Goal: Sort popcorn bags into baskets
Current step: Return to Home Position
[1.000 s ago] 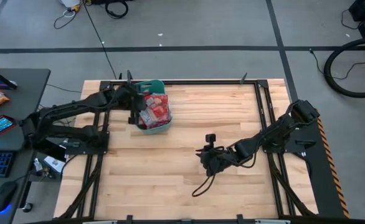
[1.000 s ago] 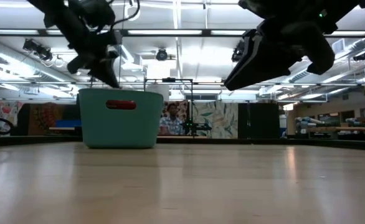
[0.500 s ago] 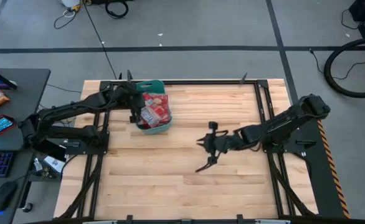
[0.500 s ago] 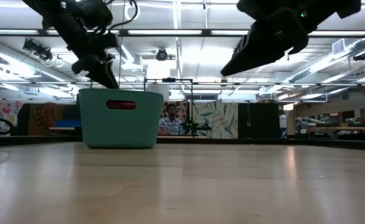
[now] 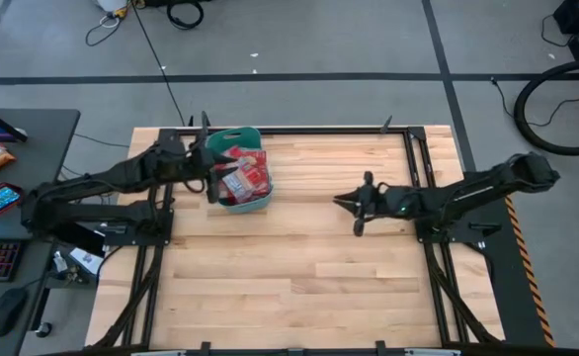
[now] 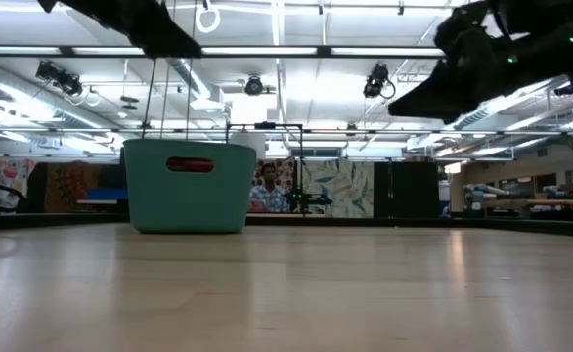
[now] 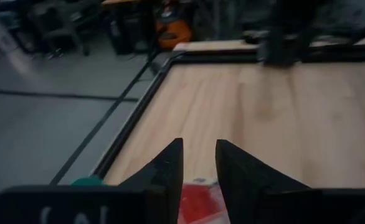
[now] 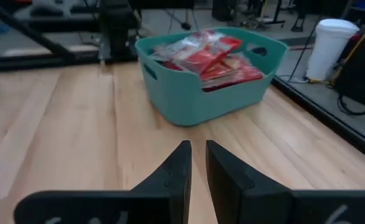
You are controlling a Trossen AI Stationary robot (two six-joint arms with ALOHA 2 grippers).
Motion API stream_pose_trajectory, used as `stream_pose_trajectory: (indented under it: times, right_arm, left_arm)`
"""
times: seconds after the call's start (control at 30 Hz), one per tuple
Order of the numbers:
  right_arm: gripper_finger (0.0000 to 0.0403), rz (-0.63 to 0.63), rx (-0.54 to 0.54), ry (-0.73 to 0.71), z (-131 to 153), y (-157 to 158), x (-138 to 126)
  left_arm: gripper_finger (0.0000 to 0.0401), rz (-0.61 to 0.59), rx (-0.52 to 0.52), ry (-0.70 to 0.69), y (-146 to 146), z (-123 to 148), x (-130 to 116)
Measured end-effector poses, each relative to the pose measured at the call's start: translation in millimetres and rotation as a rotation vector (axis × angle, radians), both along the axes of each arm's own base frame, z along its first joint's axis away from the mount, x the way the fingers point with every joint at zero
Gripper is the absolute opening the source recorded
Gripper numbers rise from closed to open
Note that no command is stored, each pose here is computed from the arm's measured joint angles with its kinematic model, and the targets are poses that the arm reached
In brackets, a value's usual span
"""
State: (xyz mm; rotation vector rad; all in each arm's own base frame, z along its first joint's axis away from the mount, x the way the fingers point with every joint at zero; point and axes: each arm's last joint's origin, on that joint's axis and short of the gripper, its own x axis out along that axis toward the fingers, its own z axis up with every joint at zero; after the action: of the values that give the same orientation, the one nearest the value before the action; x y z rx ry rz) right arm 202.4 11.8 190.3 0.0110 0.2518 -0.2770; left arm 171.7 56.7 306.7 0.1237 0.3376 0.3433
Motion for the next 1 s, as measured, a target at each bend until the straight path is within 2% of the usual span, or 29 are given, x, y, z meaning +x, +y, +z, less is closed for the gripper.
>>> stream_pose_trajectory:
  times: [0.2, 0.37, 0.47, 0.67, 0.8, 1.0]
  right_arm:
    - [0.0052, -0.021, 0.033, -0.098, -2.9, -9.6, -31.4]
    - [0.0052, -0.033, 0.068, -0.196, -9.3, -13.8, -52.3]
    - [0.0052, -0.038, 0.083, -0.237, -14.2, -14.9, -62.4]
    - [0.0052, -0.044, 0.092, -0.299, -22.2, -15.8, -76.4]
    - [0.0052, -0.047, 0.094, -0.345, -17.3, -16.2, -80.6]
    - [0.0052, -0.03, 0.085, -0.38, -13.2, -16.0, -85.3]
  left_arm:
    - [0.0091, -0.074, -0.015, -0.062, -15.4, 0.5, 1.0]
    - [0.0083, -0.094, -0.071, -0.115, -22.9, -26.5, -2.1]
    - [0.0077, -0.08, -0.082, -0.149, -26.2, -32.6, -9.4]
    - [0.0066, -0.091, -0.096, -0.279, -33.4, -49.9, -26.0]
    - [0.0059, -0.089, -0.126, -0.324, -36.8, -62.2, -36.1]
    - [0.005, -0.119, -0.101, -0.431, -42.6, -74.0, -50.1]
